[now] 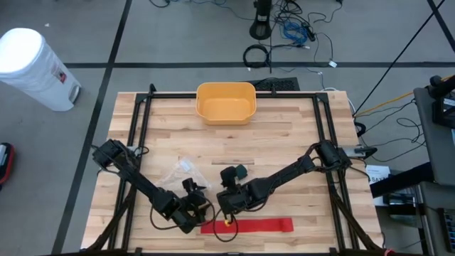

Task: Roll bandage
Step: Open the transparent zip bag

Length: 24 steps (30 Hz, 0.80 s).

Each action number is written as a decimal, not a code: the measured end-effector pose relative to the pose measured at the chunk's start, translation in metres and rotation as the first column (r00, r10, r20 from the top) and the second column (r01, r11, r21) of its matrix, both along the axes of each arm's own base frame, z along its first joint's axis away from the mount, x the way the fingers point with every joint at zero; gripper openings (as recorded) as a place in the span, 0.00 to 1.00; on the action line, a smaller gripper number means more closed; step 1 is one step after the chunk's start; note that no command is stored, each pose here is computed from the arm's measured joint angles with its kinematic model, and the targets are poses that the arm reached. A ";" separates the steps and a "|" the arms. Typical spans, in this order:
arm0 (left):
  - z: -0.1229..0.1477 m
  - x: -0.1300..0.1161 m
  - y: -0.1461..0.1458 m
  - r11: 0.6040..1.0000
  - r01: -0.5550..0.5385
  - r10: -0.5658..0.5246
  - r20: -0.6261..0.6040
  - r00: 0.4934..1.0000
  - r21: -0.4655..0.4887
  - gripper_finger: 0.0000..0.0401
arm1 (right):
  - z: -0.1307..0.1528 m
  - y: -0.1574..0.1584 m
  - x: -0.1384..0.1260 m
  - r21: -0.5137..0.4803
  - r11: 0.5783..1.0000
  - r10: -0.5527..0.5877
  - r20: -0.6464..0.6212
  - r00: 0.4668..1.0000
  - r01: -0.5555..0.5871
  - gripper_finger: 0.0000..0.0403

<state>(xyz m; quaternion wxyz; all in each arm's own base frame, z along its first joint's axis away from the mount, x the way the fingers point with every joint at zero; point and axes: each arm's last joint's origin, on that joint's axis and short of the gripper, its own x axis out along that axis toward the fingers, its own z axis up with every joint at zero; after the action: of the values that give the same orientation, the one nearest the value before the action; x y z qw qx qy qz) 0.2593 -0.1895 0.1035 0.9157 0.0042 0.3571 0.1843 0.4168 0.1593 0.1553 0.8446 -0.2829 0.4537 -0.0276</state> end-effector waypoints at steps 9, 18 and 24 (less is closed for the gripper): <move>-0.002 0.004 0.012 0.999 -0.046 0.046 -0.036 0.998 0.023 0.72 | 0.006 0.007 -0.004 -0.006 1.000 0.005 0.017 1.000 -0.005 0.39; -0.004 0.003 0.022 0.996 -0.089 0.091 -0.107 0.990 0.018 0.53 | 0.006 0.007 -0.004 -0.006 1.000 0.002 0.017 1.000 -0.002 0.39; -0.005 0.003 0.025 0.996 -0.088 0.089 -0.146 0.985 0.012 0.37 | 0.006 0.007 -0.004 -0.006 1.000 0.002 0.017 1.000 -0.002 0.39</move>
<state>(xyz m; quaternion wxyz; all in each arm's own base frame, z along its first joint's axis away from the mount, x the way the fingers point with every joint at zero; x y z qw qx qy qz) 0.2618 -0.1644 0.0983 0.8780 0.0041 0.4225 0.2248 0.4127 0.1662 0.1609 0.8478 -0.2855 0.4459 -0.0303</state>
